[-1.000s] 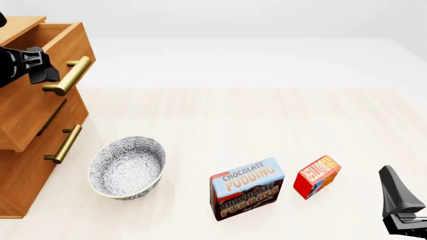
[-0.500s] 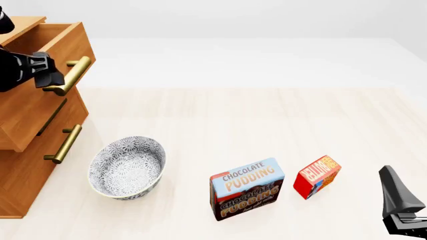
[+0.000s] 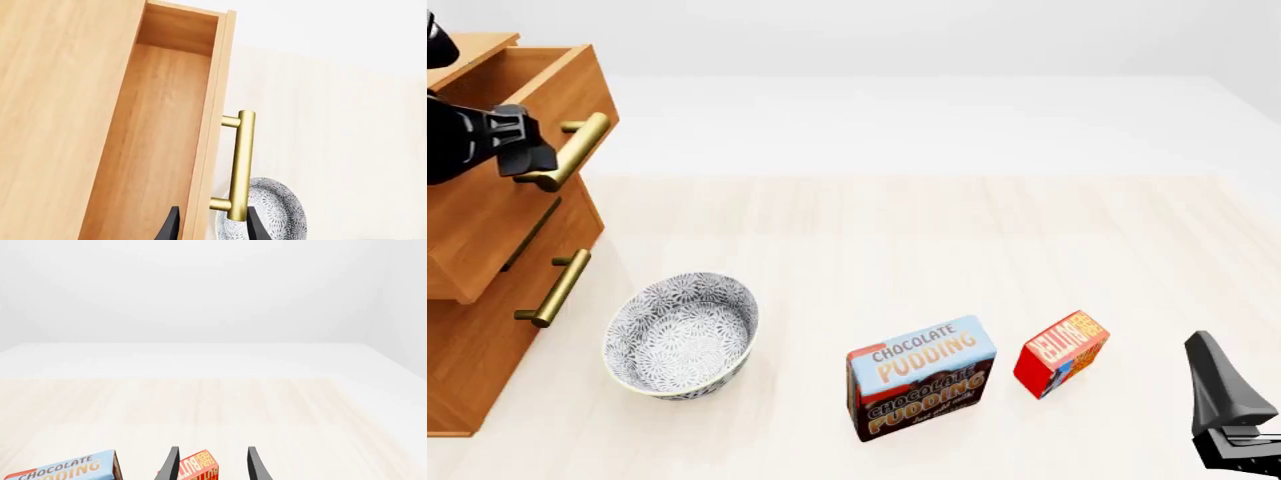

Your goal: Put the butter at the back in the top drawer of the cabinet and close it.

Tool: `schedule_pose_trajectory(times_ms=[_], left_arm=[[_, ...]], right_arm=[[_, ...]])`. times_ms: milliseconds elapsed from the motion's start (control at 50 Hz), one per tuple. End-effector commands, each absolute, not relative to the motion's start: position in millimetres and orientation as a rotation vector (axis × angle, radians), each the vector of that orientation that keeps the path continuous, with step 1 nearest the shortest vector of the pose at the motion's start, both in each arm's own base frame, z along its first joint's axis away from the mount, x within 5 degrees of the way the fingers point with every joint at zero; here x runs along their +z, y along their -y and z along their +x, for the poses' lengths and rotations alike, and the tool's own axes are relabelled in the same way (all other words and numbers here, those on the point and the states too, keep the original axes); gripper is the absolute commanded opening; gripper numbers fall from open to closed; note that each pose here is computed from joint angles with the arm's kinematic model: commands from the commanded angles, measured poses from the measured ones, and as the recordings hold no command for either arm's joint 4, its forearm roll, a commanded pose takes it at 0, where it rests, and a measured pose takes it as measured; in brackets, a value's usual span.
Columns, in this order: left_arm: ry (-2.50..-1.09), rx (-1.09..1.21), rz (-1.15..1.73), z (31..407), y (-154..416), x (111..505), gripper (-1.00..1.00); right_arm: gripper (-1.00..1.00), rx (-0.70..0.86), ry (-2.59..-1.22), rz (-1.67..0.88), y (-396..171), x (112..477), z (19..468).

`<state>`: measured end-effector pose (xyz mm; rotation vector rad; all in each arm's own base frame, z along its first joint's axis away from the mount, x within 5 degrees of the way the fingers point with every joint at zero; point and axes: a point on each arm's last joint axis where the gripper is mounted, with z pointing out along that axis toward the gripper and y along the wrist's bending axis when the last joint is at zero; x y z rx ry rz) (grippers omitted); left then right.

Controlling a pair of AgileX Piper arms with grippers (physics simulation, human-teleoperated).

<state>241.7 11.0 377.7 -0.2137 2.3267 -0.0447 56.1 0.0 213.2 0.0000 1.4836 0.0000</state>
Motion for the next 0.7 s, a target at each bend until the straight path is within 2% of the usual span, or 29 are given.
schedule_pose_trajectory(times_ms=[20, 700], left_arm=[[-2.359, -0.048, -0.188, 248, -7, 367, 1.0], [-2.394, -0.047, -0.148, 258, -3, 349, 1.0]], right_arm=[[1.0, 0.0, -1.484, 0.0, 0, 213, 56], [1.0, 0.0, -1.484, 0.0, 0, 213, 56]])
